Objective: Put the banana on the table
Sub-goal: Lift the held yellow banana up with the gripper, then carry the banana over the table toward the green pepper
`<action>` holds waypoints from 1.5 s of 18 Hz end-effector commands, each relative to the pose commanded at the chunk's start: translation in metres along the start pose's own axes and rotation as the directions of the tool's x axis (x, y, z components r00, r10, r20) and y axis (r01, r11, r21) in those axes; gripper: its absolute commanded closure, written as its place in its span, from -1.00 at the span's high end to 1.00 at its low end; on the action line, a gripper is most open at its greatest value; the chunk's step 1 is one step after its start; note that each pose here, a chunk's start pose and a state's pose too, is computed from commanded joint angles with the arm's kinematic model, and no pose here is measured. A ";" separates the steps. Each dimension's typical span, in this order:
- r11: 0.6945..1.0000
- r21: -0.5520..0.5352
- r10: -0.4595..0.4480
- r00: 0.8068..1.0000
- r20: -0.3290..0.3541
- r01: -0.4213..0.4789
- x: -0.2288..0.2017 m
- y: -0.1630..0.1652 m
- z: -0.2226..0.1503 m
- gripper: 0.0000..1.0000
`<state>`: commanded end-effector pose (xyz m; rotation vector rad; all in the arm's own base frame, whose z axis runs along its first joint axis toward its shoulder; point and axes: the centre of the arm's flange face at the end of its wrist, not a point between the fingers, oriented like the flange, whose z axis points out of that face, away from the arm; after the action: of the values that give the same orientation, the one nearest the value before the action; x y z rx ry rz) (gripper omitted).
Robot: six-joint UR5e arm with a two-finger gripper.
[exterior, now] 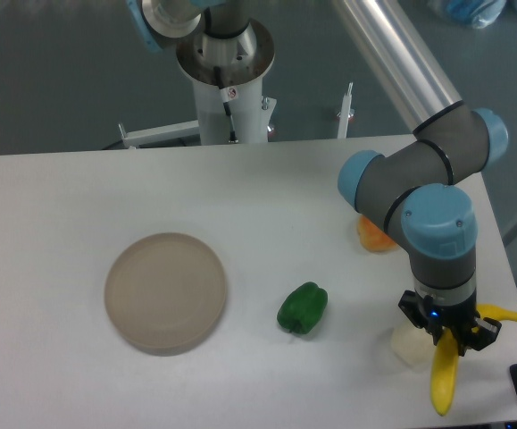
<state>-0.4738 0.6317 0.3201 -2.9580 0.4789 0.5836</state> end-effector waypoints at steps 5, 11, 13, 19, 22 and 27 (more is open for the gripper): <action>1.000 0.009 -0.002 1.000 0.009 0.002 -0.002 0.002 -0.014 -0.68; 1.000 0.003 -0.006 1.000 0.009 0.006 0.010 0.010 -0.042 -0.68; 1.000 -0.011 -0.003 1.000 -0.020 0.003 0.022 0.019 -0.053 -0.68; 0.998 -0.063 -0.002 0.993 -0.120 -0.006 0.065 0.057 -0.095 -0.68; 0.996 -0.090 -0.010 0.984 -0.177 -0.006 0.088 0.089 -0.087 -0.68; 0.986 -0.088 0.119 0.963 -0.243 -0.144 0.131 0.142 -0.089 -0.68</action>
<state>-0.3727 0.4465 0.3484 -3.1313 0.6914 0.2724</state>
